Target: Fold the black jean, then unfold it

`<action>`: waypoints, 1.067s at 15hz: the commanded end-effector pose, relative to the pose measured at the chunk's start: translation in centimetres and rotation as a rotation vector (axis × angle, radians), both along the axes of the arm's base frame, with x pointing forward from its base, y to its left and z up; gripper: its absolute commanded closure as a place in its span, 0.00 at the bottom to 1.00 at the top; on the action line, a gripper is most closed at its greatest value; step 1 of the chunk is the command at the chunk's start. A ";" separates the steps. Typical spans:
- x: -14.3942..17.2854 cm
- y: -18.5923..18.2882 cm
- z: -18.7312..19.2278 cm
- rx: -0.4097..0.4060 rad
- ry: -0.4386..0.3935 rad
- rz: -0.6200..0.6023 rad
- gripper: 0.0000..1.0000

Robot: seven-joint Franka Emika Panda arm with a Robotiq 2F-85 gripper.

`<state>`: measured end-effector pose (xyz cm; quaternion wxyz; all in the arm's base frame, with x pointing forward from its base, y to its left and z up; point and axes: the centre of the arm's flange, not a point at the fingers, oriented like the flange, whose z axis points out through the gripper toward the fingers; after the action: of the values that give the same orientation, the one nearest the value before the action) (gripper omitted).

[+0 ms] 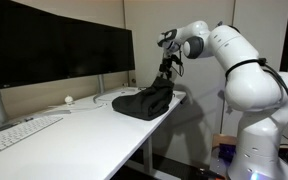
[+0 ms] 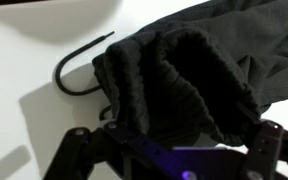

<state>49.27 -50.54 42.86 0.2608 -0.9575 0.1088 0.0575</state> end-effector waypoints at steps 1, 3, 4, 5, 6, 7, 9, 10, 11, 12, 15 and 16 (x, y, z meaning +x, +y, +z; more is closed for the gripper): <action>0.3 -1.1 0.8 0.015 -0.010 -0.041 0.00; 0.3 -0.8 0.6 0.015 -0.005 -0.042 0.00; 0.4 -0.6 0.4 0.016 -0.002 -0.042 0.00; 0.5 -0.3 0.1 0.017 0.004 -0.041 0.00; 0.5 -0.1 -0.1 0.018 0.007 -0.039 0.00; 0.7 0.1 -0.3 0.020 0.011 -0.038 0.00; 1.1 0.5 -0.8 0.024 0.018 -0.036 0.00; 1.3 0.7 -1.0 0.025 0.022 -0.037 0.00; 1.5 0.8 -1.3 0.028 0.027 -0.038 0.00; 1.7 0.9 -1.5 0.030 0.030 -0.038 0.00; 2.1 1.4 -1.9 0.034 0.035 -0.035 0.00; 2.2 1.5 -1.9 0.032 0.035 -0.033 0.00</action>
<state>50.91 -49.34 40.86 0.2691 -0.9530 0.1171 0.0748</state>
